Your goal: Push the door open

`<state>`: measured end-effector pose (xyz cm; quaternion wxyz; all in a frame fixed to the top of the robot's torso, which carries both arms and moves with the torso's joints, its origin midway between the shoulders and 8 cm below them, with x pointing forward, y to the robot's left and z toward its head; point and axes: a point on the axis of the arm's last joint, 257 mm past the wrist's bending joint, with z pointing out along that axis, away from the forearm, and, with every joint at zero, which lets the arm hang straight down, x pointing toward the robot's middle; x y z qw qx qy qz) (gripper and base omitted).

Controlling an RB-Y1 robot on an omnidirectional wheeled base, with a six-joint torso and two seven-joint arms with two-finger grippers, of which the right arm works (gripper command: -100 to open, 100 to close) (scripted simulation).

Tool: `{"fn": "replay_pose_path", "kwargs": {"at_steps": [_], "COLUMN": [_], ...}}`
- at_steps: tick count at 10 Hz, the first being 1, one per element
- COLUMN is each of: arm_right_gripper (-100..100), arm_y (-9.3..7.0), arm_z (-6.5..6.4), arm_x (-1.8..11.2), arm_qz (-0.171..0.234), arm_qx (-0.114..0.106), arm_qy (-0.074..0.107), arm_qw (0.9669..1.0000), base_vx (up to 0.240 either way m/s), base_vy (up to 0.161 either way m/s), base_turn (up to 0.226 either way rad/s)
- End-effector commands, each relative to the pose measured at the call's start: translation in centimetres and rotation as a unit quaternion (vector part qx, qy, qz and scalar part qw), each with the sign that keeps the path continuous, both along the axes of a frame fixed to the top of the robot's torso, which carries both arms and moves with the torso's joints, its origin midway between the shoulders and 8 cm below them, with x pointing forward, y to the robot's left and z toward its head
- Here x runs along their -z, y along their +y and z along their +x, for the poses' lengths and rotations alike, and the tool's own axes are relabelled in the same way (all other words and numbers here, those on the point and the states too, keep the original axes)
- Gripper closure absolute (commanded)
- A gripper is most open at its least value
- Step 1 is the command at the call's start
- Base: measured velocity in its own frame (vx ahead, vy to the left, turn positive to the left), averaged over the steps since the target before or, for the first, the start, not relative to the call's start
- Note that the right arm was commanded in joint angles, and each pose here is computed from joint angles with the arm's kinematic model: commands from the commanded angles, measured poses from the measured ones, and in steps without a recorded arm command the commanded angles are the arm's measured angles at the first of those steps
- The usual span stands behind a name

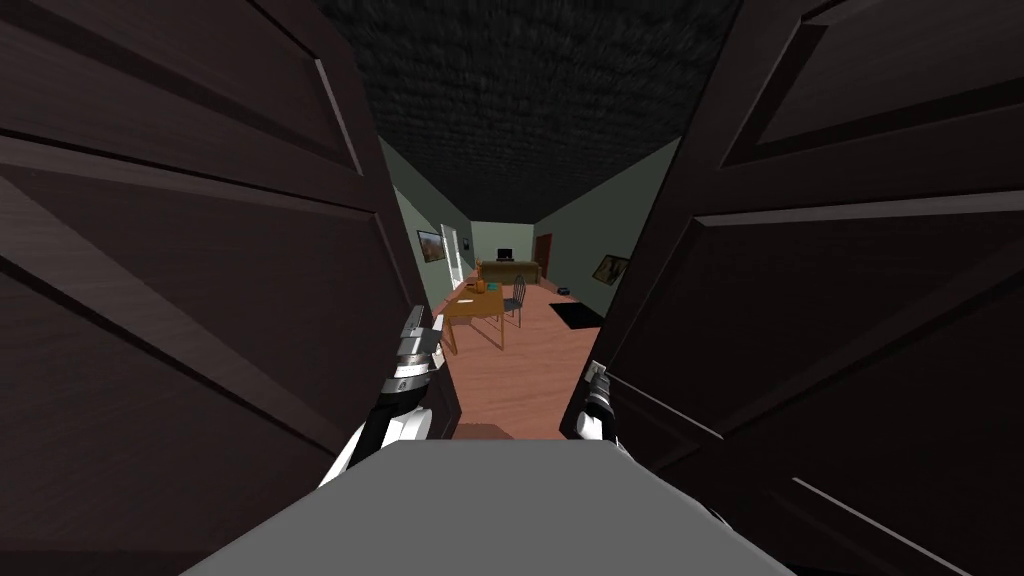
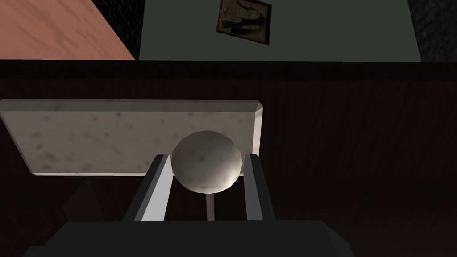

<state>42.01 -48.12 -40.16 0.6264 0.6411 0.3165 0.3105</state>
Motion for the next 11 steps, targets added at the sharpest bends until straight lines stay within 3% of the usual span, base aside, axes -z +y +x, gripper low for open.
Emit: {"fn": "replay_pose_path", "kwargs": {"at_steps": [1, 3, 6, 7, 11], "arm_right_gripper": [100, 100, 100, 100, 100], "arm_y": [-2.0, -2.7, -4.7, -4.5, -7.1], "arm_z": [-0.8, -1.1, -2.3, -2.3, -4.4], "arm_x": [-0.5, -0.6, -1.0, -0.8, -1.0], "arm_qz": [-0.006, -0.007, -0.008, -0.006, -0.008], "arm_qx": [0.02, 0.03, 0.061, 0.055, 0.098], "arm_qy": [-0.004, -0.005, -0.008, -0.005, -0.007], "arm_qw": [0.9998, 0.9995, 0.9981, 0.9984, 0.9952], "base_vx": [0.193, 0.18, 0.203, 0.081, 0.184], "base_vy": [0.012, 0.001, -0.011, -0.01, -0.061], "base_turn": [-0.058, -0.037, -0.043, -0.028, -0.031]}}
